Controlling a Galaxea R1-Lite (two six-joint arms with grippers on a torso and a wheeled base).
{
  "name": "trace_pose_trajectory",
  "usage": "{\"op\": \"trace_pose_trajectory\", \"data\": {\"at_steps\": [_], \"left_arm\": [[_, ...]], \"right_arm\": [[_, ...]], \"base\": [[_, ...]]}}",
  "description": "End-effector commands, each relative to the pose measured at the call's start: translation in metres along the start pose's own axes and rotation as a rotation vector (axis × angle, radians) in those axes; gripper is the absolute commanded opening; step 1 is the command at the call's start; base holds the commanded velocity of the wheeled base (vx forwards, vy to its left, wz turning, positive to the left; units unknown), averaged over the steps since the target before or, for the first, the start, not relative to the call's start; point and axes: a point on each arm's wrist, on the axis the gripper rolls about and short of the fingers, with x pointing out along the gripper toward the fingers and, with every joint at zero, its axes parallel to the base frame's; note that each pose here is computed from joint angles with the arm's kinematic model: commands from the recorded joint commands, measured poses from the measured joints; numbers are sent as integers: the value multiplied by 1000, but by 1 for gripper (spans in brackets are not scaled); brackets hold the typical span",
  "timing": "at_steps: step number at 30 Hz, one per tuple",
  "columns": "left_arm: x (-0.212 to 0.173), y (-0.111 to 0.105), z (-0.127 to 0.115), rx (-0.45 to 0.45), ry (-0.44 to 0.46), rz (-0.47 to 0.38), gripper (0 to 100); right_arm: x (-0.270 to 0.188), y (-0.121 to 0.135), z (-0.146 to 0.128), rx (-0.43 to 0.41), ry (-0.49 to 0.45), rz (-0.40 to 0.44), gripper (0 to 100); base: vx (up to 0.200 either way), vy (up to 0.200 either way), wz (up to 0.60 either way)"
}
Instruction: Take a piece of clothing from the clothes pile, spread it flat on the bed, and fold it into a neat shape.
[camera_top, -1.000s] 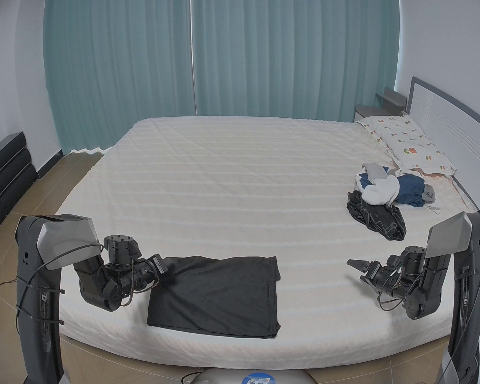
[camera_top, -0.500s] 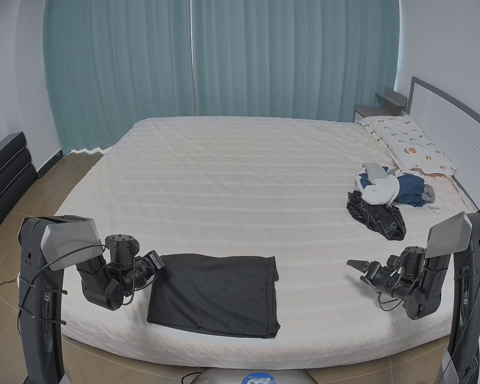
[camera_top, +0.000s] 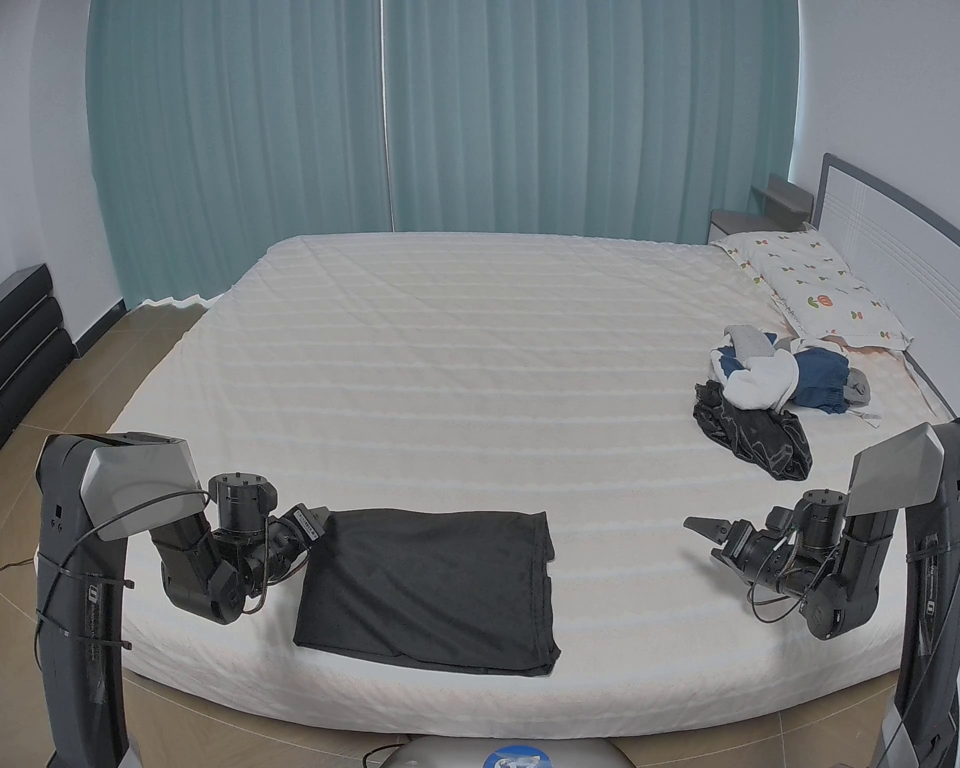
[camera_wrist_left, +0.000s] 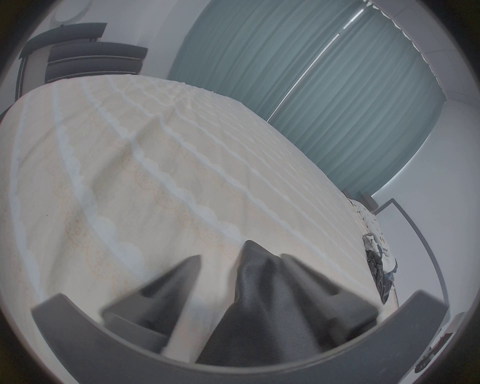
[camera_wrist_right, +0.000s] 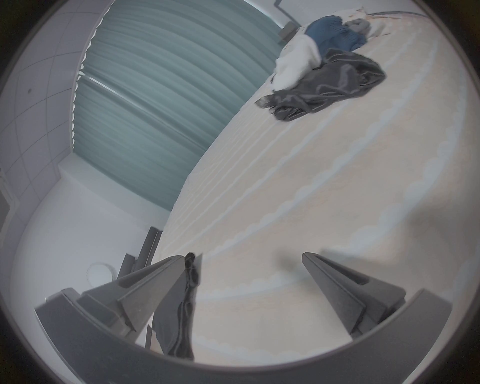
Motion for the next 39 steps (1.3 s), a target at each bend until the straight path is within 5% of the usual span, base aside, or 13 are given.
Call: {"op": "trace_pose_trajectory", "data": {"at_steps": [1, 9, 25, 38, 39], "left_arm": [[-2, -1, 1, -42, 7, -9, 100], [-17, 1, 4, -125, 14, 5, 100], [-18, 2, 5, -145, 20, -1, 100], [-18, 1, 5, -145, 19, -2, 100], [-18, 1, 5, -145, 19, -2, 100]], "right_arm": [[17, 33, -13, -54, 25, 84, 100], [81, 85, -55, -119, 72, 144, 100], [136, 136, -76, -150, 97, 154, 100], [162, 131, -85, -156, 69, 105, 100], [162, 131, -85, -156, 69, 105, 0]], "base": [[0, 0, 0], [0, 0, 0], [0, 0, 0], [0, 0, 0], [0, 0, 0]]}}
